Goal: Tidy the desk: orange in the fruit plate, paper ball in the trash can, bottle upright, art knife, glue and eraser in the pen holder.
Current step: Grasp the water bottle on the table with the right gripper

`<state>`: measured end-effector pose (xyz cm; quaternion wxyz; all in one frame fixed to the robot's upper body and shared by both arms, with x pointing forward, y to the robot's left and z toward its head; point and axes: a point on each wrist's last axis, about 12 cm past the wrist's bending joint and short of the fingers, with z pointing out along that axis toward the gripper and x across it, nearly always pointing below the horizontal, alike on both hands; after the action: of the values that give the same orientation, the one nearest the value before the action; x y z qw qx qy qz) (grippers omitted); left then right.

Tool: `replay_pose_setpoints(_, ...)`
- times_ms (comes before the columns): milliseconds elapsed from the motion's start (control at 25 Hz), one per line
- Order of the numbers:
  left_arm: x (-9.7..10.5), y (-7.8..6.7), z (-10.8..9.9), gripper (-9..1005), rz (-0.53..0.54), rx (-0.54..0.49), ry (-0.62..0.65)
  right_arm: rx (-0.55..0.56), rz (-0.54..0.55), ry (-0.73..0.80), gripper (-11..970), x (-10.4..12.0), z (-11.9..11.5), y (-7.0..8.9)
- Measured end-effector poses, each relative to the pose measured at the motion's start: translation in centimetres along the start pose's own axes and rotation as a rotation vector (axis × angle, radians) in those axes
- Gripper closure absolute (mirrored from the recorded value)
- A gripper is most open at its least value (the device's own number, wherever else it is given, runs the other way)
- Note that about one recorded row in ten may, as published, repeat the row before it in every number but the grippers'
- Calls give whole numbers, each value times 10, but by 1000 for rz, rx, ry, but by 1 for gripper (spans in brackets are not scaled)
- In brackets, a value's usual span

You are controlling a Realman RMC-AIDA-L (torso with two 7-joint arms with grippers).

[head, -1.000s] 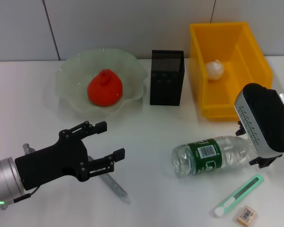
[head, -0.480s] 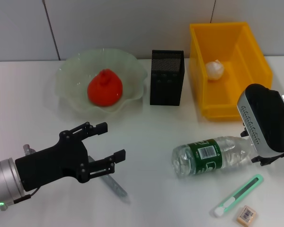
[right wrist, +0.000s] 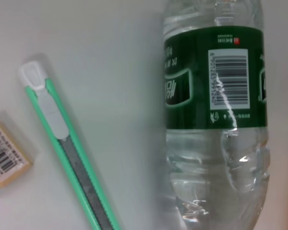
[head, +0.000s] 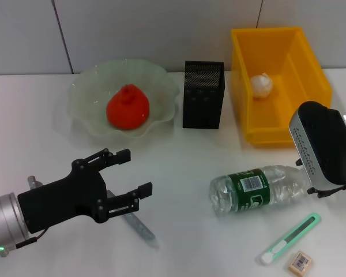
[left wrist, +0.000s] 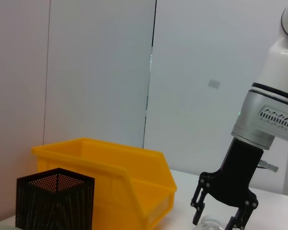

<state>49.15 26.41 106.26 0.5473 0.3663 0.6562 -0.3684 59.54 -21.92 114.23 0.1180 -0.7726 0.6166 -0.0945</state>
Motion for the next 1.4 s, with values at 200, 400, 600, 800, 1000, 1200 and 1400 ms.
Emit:
replay_pose_setpoints(200, 0, 0, 0, 168, 4, -2, -1, -1, 4, 3, 360, 1, 1, 1)
replay_pose_setpoints(400, 0, 1, -1, 168, 8, -3, -3, -2, 5, 3, 361, 2, 2, 2)
replay_pose_setpoints(600, -1, 1, 0, 168, 9, -1, -3, -2, -2, 5, 363, -1, 2, 3)
replay_pose_setpoints(800, 0, 0, 0, 168, 10, 2, -1, 4, -8, 7, 364, -3, 3, 2)
replay_pose_setpoints(1000, 1, -1, -1, 168, 7, -1, 0, 3, 0, 9, 406, -5, 3, 3)
replay_pose_setpoints(1200, 1, -1, -2, 168, 6, -1, -4, -2, 8, 12, 455, -8, 4, 4)
replay_pose_setpoints(1400, 2, -2, -4, 168, 5, -2, -4, -2, 18, 15, 493, -10, 4, 4)
